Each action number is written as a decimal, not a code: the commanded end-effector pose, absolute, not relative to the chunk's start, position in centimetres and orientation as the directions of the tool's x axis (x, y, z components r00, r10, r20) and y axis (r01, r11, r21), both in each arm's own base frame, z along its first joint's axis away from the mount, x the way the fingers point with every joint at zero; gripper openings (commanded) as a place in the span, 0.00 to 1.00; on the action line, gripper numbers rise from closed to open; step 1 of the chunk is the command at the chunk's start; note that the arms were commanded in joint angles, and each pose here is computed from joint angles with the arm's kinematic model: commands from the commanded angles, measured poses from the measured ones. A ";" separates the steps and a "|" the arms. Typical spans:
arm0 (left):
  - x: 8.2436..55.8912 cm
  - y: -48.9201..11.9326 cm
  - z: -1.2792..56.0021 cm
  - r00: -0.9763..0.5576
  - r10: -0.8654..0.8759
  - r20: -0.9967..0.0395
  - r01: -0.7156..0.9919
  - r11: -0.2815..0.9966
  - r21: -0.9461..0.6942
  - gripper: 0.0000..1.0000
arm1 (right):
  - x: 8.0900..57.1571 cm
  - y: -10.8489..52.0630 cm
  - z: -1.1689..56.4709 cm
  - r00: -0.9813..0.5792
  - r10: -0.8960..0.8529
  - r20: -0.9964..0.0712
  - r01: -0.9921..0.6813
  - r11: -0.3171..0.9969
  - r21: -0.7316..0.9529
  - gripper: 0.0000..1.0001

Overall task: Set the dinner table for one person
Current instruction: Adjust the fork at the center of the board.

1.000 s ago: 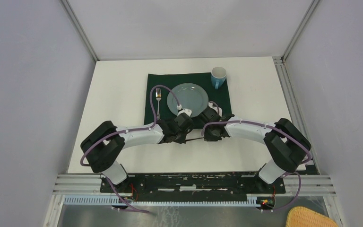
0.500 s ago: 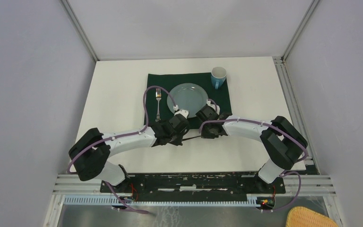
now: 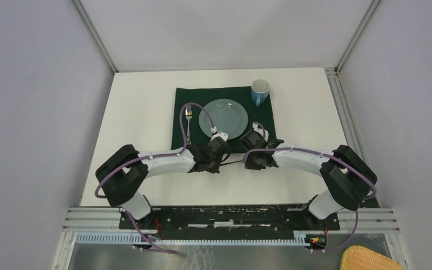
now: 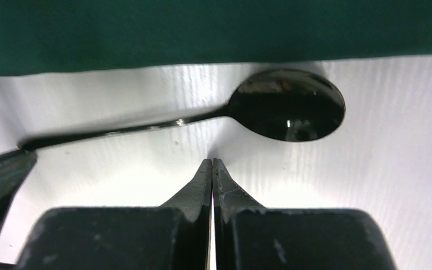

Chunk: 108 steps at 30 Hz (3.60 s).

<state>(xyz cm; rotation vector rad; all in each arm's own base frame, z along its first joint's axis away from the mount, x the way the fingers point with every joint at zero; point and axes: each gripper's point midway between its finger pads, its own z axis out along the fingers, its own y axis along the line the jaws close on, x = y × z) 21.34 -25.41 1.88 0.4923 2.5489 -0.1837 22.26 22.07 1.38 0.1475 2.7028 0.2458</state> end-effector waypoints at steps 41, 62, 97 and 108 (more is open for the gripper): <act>25.2 -29.2 2.8 -0.692 0.338 -0.638 0.443 0.897 -0.005 0.02 | 20.1 18.7 1.4 -0.906 0.141 -0.399 0.096 0.987 0.130 0.00; 21.0 -28.5 4.1 -0.780 0.294 -0.553 0.414 0.905 -0.103 0.02 | 21.2 19.7 1.4 -0.904 0.122 -0.409 0.074 0.989 0.130 0.00; 25.3 -30.2 6.4 -0.607 0.346 -0.716 0.457 0.889 0.042 0.02 | 20.3 18.3 1.4 -0.899 0.131 -0.417 0.090 0.989 0.116 0.00; 26.7 -29.0 4.9 -0.627 0.334 -0.704 0.434 0.900 0.040 0.02 | 20.4 18.2 0.7 -0.900 0.149 -0.408 0.111 0.987 0.117 0.00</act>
